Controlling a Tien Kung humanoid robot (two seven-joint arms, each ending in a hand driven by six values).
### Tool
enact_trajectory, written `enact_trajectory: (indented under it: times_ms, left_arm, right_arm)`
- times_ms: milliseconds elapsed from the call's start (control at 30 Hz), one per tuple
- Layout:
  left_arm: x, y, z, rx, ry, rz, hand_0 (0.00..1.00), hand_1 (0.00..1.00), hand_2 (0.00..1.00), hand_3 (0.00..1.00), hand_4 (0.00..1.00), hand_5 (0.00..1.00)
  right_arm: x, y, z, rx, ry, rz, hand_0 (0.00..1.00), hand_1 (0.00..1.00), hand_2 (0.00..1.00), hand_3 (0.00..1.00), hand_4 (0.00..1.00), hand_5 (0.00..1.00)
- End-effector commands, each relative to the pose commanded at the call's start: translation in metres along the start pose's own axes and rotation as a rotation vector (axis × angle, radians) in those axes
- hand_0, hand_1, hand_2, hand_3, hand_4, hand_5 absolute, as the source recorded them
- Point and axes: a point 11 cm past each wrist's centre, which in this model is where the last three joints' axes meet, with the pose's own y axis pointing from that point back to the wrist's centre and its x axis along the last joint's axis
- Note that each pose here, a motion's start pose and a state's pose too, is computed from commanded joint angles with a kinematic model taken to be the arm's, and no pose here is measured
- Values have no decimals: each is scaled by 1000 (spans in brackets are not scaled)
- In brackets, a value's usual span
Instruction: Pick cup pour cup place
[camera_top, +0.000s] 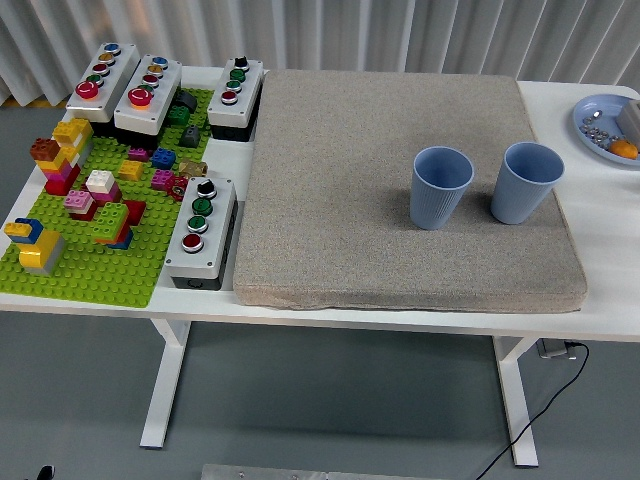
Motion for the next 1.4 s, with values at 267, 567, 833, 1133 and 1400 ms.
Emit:
enact_trajectory:
  times_ms: [267,567,833,1133,1400]
  left_arm:
    - [0,0,0,1,-1,0,708,659,729,666,462,971]
    - [-1,0,2,-3,-3,-2,708,659,730,666,462,970]
    - [-1,0,1,-3,-2,-2,708,659,730,666,462,971]
    - [-1,0,2,-3,-1,-3,709,659,730,668,462,972]
    - [0,0,0,-1,1,-1,709,659,730,666,459,970]
  right_arm:
    - [-3,1,1,0,7,-7,932,860,920,882,778,885]
    - [-5,1,2,-7,5,-20,932,860,921,884,779,872]
    - [-7,1,4,-19,5,-43,927,856,916,874,771,852]
    - [-12,2,9,-47,8,-78,917,834,881,860,769,846]
    - [-15,5,13,-54,16,-93,905,817,874,845,744,786]
